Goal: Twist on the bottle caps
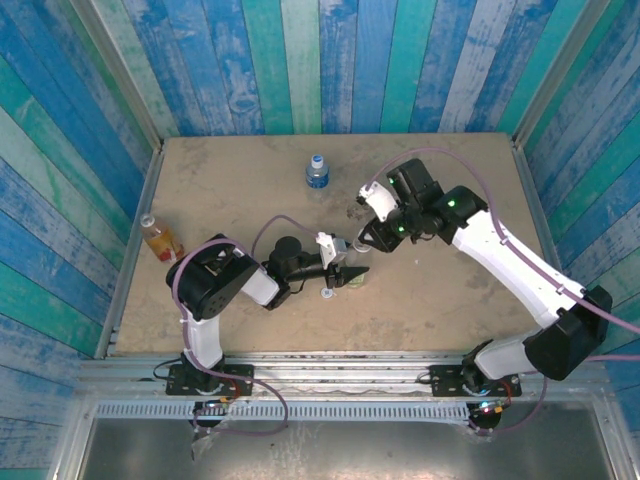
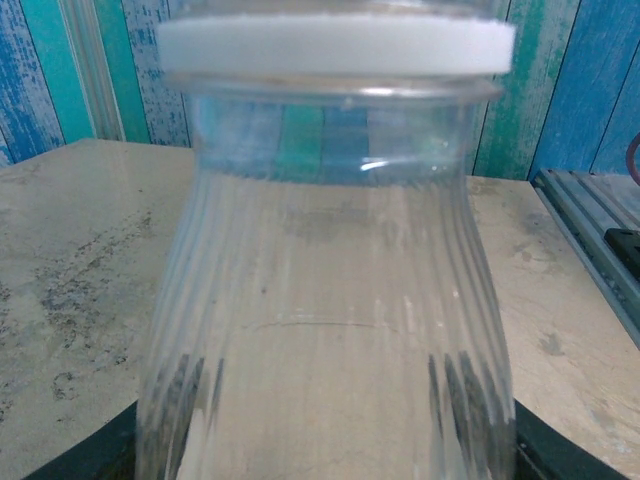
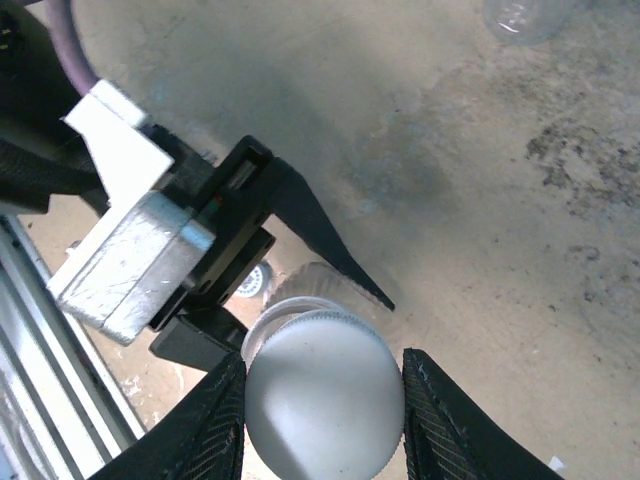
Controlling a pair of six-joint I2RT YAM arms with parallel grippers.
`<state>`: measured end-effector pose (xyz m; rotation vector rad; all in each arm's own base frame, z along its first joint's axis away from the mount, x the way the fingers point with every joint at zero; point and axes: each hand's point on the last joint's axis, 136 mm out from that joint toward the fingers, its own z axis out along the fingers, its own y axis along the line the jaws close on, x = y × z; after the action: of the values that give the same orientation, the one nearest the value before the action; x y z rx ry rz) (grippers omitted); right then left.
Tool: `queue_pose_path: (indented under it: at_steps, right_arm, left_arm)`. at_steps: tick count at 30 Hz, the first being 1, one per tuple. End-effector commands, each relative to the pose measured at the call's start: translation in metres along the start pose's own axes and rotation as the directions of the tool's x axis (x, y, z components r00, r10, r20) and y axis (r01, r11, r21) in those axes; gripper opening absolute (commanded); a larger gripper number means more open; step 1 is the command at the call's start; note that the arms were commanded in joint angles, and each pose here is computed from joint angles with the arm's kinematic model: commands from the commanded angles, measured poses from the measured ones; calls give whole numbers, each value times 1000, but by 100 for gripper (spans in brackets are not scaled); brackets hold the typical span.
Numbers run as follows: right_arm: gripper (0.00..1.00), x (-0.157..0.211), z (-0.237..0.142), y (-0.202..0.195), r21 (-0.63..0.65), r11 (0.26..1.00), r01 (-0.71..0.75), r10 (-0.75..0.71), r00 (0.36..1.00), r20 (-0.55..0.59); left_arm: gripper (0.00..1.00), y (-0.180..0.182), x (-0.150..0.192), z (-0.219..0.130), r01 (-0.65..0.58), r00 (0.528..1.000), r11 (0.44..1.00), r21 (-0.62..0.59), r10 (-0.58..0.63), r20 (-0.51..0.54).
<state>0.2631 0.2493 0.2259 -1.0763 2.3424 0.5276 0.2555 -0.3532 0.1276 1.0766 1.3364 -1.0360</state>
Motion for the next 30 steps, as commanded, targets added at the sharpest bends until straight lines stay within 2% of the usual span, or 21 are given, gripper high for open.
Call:
queue_pose_path:
  at_steps: [1,6,20,30]
  right_arm:
    - [35,2,1,13,-77,995,57,-58,998,-9]
    - [36,7,7,13,-90,995,46,-49,998,-28]
    - [38,23,15,-5,5,999,37,-37,996,-80]
    - [36,19,9,-17,50,999,-10,12,999,-49]
  left_arm:
    - [59,-6,28,0,66,995,997,29,-64,-73]
    - [59,-5,30,1,68,995,997,30,-66,-74]
    - [59,-5,31,0,65,995,998,26,-63,-80]
    - [59,-5,32,1,68,994,997,28,-66,-84]
